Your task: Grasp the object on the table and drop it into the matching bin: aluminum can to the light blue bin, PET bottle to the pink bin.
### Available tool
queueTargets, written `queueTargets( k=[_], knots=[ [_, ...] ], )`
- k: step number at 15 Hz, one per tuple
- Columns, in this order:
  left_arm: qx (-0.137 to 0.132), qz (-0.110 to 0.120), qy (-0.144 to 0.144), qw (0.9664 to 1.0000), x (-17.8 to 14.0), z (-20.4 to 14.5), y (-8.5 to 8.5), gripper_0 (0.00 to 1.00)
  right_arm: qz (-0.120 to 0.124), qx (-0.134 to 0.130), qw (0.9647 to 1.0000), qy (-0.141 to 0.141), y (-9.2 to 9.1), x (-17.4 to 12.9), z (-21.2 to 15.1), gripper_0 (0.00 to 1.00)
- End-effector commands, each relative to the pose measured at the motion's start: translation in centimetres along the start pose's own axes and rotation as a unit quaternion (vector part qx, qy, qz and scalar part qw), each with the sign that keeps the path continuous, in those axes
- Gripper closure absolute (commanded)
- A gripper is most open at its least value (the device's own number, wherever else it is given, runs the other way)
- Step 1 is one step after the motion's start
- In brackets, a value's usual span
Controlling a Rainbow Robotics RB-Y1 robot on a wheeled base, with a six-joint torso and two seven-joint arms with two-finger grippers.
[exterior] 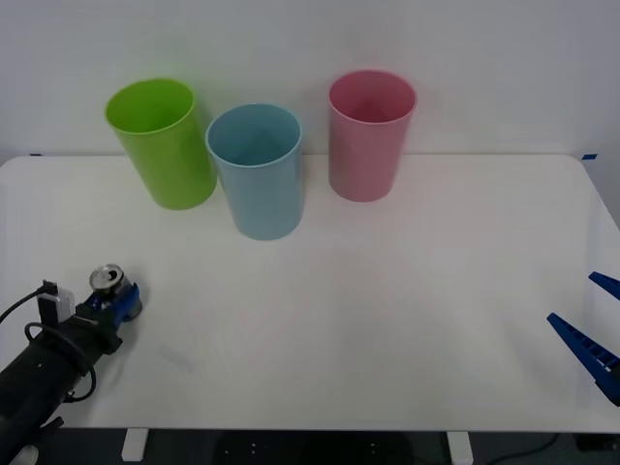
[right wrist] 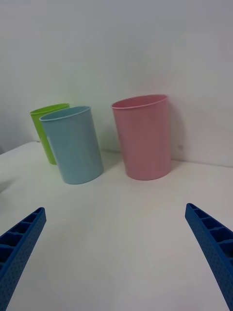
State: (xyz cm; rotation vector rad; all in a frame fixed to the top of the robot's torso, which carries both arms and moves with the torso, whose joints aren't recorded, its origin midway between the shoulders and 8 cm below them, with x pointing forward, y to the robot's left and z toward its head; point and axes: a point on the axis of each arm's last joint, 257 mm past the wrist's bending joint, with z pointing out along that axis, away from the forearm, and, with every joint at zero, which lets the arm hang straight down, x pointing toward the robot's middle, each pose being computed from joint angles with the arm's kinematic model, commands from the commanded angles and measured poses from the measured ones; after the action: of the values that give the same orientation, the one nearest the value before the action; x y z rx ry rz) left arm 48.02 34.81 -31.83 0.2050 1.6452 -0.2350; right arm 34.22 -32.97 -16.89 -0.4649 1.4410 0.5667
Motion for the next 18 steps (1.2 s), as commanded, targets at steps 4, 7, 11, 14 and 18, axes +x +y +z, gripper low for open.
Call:
queueTargets(
  k=[4,7,11,14,18],
  knots=[
    [0.010,-0.004,-0.014,0.9998,-0.9,-0.6,0.0,1.00,0.000,0.000,1.0000,0.000,0.0,0.0,0.0,0.00],
    [0.018,-0.003,-0.033,0.9993,-2.9,-0.6,0.1,1.00,0.000,0.000,1.0000,0.000,0.0,0.0,0.0,0.00],
    [0.028,-0.004,-0.059,0.9979,-6.0,-0.4,-0.1,1.00,0.000,0.000,1.0000,0.000,0.0,0.0,0.0,0.00],
    [0.046,-0.027,-0.085,0.9950,-9.3,0.0,-1.1,1.00,0.000,0.000,1.0000,0.000,0.0,0.0,0.0,0.00],
    [0.073,-0.042,-0.109,0.9905,-13.9,0.5,-2.5,1.00,0.000,0.000,1.0000,0.000,0.0,0.0,0.0,0.00]
  ],
)
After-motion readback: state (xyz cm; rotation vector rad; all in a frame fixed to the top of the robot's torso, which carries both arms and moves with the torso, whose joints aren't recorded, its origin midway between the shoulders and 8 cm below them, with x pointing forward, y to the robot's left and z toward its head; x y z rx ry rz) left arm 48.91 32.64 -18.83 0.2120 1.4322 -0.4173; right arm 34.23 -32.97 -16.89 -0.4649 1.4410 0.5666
